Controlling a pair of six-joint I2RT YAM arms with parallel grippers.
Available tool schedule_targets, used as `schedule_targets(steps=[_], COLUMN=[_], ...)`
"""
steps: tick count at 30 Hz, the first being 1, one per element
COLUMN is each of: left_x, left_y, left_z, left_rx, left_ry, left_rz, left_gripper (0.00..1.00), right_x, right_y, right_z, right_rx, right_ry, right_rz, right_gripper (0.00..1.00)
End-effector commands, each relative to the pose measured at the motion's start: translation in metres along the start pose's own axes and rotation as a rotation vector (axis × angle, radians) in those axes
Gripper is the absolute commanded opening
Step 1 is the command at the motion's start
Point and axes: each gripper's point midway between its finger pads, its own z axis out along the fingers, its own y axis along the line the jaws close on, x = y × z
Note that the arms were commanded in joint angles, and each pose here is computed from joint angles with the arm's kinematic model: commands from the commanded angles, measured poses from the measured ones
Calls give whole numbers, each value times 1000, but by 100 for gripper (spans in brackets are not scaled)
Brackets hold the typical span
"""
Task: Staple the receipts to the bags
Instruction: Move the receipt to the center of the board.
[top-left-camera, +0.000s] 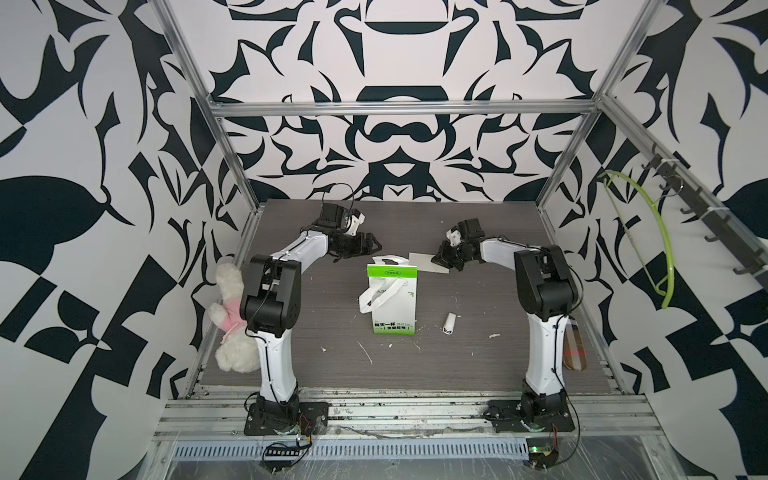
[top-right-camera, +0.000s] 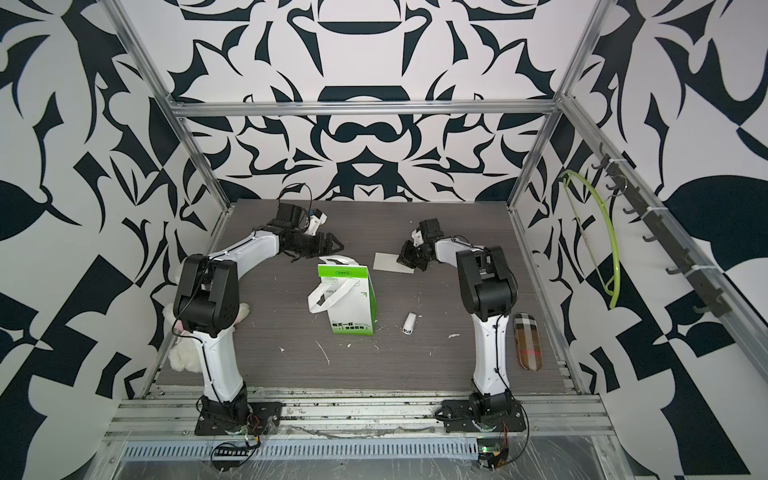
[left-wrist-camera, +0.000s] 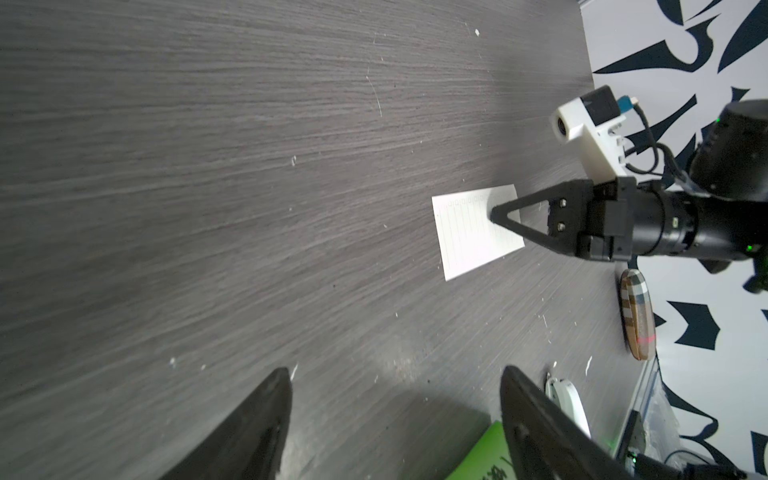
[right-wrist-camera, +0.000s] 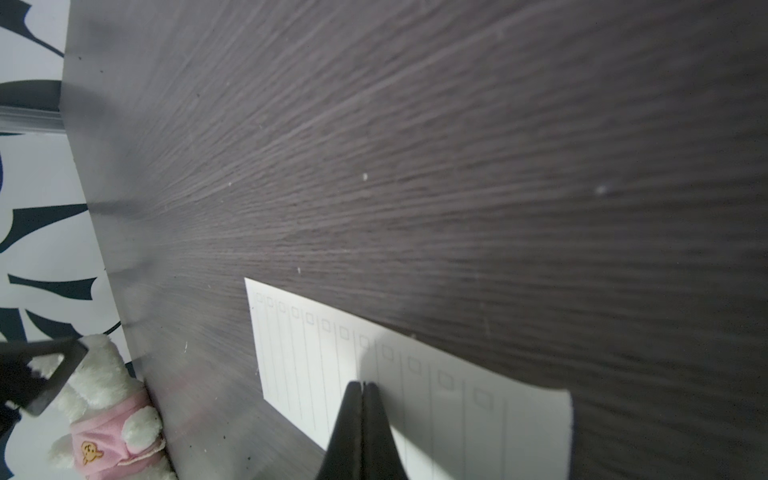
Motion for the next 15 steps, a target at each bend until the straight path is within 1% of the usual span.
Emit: schedule_targets(steps=[1, 2, 3, 4, 6, 8, 11, 13, 15], left_x=[-14, -16, -19, -21, -23, -22, -18, -18, -19], left_y=[-5, -6, -6, -8, -13, -17, -15, -13, -14], left_z=[6, 7, 8, 9, 12, 16, 24, 29, 31], left_rx=[50, 57, 67, 82, 124, 164, 200, 208, 224], left_ry=[-15, -21, -28, -33, -40, -30, -12, -4, 0], left_rz=[47, 53, 58, 64, 74, 76, 73, 78, 85], left_gripper=[82, 83, 83, 84, 84, 84, 84, 84, 84], right_x=[-9, -11, -13, -15, -17, -16, -11, -10, -9], right_y=[39, 38, 35, 27, 13, 0, -15, -20, -23], right_z=[-22, -30, -40, -50, -69, -84, -96, -98, -97], right_rx=[-94, -81, -57, -23, 33, 84, 143, 152, 124], right_ry=[-23, -35, -52, -69, -100, -117, -91, -77, -58], right_rz=[-125, -123, -111, -86, -43, -18, -4, -14, -5], right_gripper=[7, 17, 29, 37, 46, 52, 55, 56, 56])
